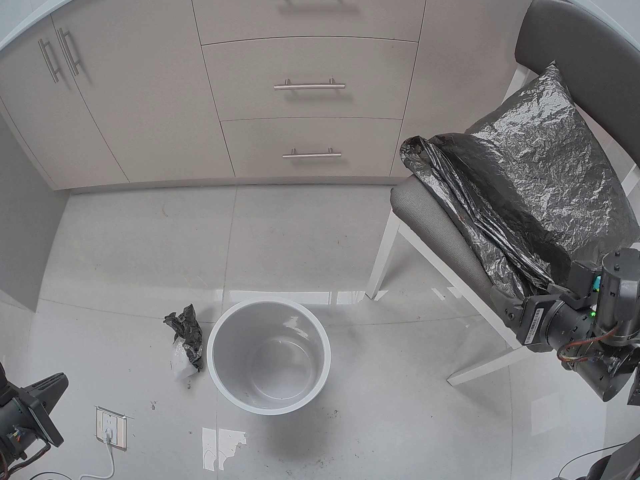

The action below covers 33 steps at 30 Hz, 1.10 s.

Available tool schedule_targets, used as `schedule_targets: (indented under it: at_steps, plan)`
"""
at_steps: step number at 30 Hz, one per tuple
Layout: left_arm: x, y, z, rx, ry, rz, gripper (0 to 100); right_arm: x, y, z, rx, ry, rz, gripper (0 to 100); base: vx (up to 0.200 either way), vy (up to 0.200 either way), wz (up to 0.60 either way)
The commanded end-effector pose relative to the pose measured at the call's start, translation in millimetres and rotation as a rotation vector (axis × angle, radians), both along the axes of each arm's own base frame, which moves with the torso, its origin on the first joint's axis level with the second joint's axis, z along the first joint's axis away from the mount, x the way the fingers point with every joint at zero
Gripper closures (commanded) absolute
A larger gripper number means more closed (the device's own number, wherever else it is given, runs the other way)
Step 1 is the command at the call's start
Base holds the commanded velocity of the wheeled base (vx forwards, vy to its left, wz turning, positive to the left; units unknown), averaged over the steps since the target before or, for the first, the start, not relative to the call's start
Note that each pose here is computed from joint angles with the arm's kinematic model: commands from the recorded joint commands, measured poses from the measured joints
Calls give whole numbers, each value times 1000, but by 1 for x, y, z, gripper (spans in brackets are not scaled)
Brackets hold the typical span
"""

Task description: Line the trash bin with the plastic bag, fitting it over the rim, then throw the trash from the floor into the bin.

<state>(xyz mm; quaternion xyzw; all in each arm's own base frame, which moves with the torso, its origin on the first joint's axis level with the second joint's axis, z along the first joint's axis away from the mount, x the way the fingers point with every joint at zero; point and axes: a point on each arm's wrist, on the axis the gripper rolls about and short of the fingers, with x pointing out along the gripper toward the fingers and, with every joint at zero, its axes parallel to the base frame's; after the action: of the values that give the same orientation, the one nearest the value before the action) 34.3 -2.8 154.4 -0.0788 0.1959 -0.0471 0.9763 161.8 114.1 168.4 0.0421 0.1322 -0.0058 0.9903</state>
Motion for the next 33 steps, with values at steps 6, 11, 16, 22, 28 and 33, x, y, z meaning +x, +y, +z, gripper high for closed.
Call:
schedule_targets:
  at_steps: [6,11,16,22,28,33]
  plan:
    - [2,0,-3,-1,15,3,100,-18,-26,36,42,-145,-39,0,0,0,0]
    - [1,0,-4,0,16,-1,100,-20,-39,20,-21,-100,-80,0,0,0,0]
    - [1,0,-6,-1,22,0,100,-13,-41,-8,-58,9,-71,0,0,0,0]
    - [1,0,-5,-1,9,0,100,3,-37,-7,-27,23,-84,0,0,0,0]
    - [1,0,-6,-1,10,-4,100,15,-38,-8,-33,39,-123,0,0,0,0]
    - [1,0,-7,-1,11,-5,100,20,-43,-12,-43,57,-158,0,0,0,0]
